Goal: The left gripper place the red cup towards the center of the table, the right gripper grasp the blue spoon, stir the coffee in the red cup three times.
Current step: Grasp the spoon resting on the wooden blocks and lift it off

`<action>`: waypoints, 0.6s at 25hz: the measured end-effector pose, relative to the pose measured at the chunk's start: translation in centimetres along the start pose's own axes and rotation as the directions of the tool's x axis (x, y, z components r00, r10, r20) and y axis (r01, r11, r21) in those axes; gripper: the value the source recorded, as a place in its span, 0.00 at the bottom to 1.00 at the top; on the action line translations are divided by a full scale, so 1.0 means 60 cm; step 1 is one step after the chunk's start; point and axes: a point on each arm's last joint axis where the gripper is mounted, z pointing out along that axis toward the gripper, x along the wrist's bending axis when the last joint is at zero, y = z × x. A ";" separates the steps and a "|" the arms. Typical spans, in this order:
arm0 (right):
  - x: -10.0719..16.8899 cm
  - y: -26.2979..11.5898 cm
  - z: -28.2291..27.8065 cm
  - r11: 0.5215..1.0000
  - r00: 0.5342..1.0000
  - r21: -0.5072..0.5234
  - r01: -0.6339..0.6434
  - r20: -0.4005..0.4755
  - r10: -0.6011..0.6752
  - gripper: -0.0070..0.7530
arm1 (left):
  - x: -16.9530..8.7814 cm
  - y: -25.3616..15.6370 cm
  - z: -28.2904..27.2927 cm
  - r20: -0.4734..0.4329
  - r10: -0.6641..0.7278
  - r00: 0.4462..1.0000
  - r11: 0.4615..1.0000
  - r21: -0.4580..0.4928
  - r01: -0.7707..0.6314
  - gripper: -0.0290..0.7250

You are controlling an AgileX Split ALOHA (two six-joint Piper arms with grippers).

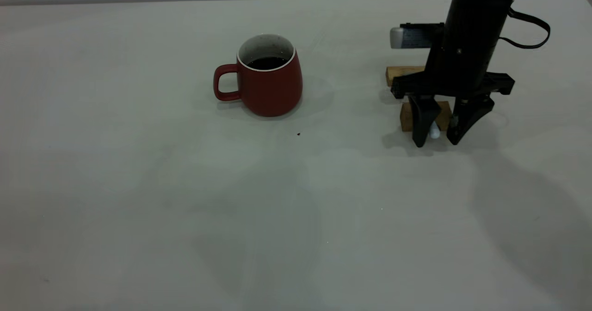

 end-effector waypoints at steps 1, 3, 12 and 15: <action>-0.001 0.000 0.000 1.000 1.000 0.000 0.003 0.004 -0.003 0.63 | 0.000 0.000 0.000 0.000 0.000 1.000 1.000 0.000 0.000 0.77; -0.001 0.000 0.000 1.000 1.000 0.001 0.005 0.006 -0.005 0.53 | 0.000 0.000 0.000 0.000 0.000 1.000 1.000 0.000 0.000 0.77; 0.000 -0.004 -0.007 1.000 1.000 0.025 0.004 0.006 -0.004 0.18 | 0.000 0.000 0.000 0.000 0.001 1.000 1.000 0.000 -0.001 0.77; 0.006 -0.009 -0.037 0.998 1.000 0.055 0.008 -0.004 -0.007 0.18 | 0.000 0.000 0.000 0.000 0.001 1.000 1.000 0.000 -0.001 0.77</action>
